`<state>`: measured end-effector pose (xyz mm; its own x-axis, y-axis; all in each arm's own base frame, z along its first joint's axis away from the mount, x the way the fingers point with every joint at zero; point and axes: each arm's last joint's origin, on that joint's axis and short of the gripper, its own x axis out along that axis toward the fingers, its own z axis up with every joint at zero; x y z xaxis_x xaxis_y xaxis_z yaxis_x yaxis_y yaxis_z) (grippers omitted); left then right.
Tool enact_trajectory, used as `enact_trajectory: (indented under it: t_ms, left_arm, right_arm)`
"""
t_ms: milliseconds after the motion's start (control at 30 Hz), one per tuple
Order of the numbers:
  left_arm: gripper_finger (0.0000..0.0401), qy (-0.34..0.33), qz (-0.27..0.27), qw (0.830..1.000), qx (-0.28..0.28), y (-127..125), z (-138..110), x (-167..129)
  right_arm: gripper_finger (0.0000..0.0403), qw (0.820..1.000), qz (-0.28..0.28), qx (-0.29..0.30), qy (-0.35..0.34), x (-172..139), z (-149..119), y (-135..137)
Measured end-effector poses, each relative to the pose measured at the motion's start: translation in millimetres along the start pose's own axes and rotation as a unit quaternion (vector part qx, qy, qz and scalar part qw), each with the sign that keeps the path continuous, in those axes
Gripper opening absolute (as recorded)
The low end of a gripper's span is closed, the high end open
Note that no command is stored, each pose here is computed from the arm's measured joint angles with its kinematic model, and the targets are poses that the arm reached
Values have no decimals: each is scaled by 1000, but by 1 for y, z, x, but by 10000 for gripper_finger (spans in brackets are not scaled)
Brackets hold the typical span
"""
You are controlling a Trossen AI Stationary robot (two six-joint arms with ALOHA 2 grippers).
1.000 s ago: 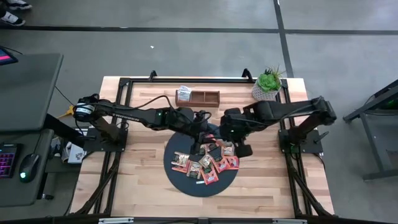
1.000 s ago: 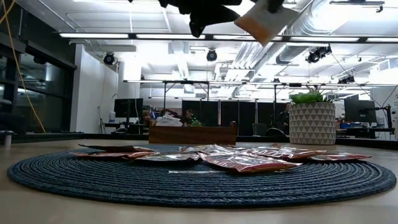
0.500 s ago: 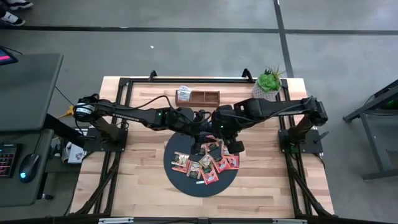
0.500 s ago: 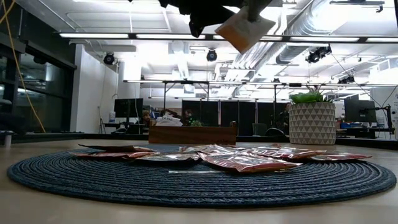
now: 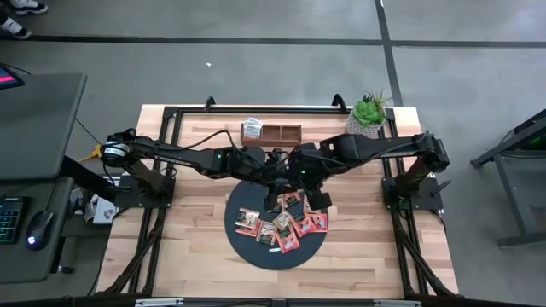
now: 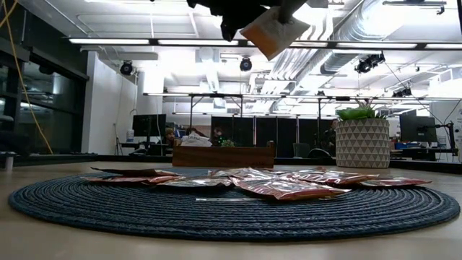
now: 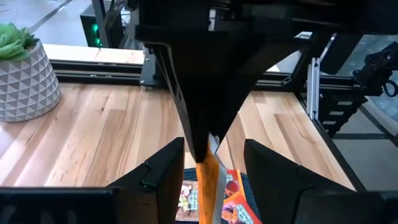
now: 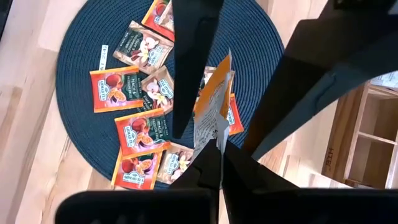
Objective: Pick & Place Tea
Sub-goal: Put the white tea bag into the left section of the wooden organizer
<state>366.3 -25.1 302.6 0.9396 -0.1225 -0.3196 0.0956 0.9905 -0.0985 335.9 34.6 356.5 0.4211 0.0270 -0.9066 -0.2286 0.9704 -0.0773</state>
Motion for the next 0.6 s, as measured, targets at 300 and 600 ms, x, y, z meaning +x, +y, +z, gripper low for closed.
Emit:
enact_trajectory:
  t_ms: [300, 600]
  left_arm:
    - [71, -2, 16, 1000, 1, 1, 0, 0]
    - [3, 3, 13, 1000, 4, 1, -1, 0]
  right_arm:
    - [0, 1000, 1, 2, 2, 0, -1, -2]
    - [0, 1000, 2, 2, 3, 0, -1, -2]
